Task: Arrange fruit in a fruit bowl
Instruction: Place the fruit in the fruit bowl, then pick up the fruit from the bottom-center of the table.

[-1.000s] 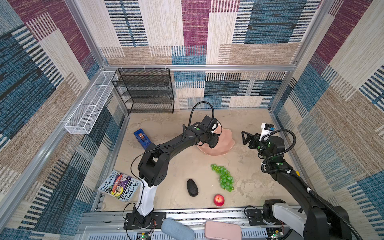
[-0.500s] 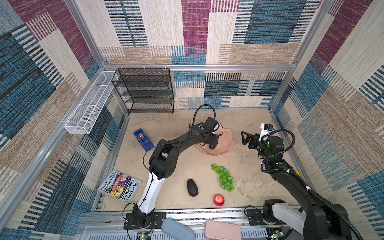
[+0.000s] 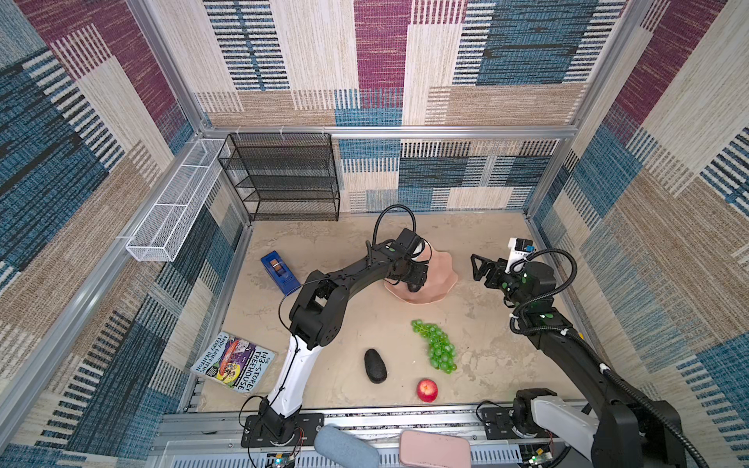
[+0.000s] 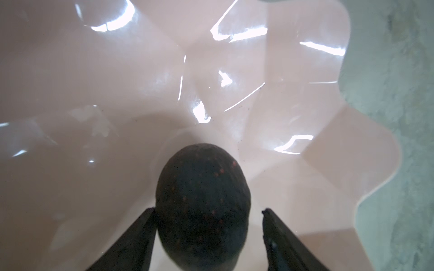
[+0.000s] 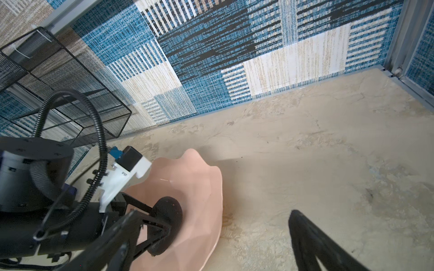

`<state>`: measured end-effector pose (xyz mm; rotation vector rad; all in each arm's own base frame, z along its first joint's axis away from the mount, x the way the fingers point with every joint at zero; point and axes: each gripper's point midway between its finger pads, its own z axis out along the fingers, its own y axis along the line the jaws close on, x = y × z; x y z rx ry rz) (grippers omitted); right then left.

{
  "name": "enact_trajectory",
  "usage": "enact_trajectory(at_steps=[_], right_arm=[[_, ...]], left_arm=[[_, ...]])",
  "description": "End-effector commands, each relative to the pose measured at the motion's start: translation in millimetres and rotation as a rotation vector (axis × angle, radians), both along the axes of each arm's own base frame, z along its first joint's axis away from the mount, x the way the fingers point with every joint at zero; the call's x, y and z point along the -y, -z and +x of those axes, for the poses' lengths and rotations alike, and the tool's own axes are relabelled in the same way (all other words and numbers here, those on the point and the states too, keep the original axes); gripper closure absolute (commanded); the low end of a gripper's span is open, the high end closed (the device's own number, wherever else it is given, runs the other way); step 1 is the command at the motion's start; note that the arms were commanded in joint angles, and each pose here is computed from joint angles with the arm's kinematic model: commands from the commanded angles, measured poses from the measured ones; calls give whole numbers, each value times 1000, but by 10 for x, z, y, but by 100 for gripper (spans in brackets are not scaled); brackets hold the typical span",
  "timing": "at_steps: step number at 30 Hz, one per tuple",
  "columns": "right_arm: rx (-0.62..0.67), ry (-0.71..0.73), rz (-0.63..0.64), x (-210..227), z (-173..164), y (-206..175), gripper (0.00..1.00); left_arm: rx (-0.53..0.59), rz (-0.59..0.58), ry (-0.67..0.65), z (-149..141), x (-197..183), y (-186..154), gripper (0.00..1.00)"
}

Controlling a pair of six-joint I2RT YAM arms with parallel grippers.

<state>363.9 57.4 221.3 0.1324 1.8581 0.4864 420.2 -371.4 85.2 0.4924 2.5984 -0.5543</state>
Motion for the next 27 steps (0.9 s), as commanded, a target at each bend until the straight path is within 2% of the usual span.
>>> enact_trajectory(at_steps=[1,7,11,21,27], right_arm=[[-47,-65,3,-144,-112,5,2],[-149,-140,-29,-519,-451,76,7],[-243,-230,-28,-916,-736,212,11],[-521,-437,-79,-1855,-1720,602,18],[-708,-485,-168,-2034,-2339,973,22]], left_arm=[[64,-107,-40,84,-15,-452,22],[293,-208,-99,113,-364,-1393,17],[411,-188,-166,7,-746,-1732,16],[600,-147,-432,-435,-2004,-2025,10],[629,-104,-534,-625,-2486,-1974,8]])
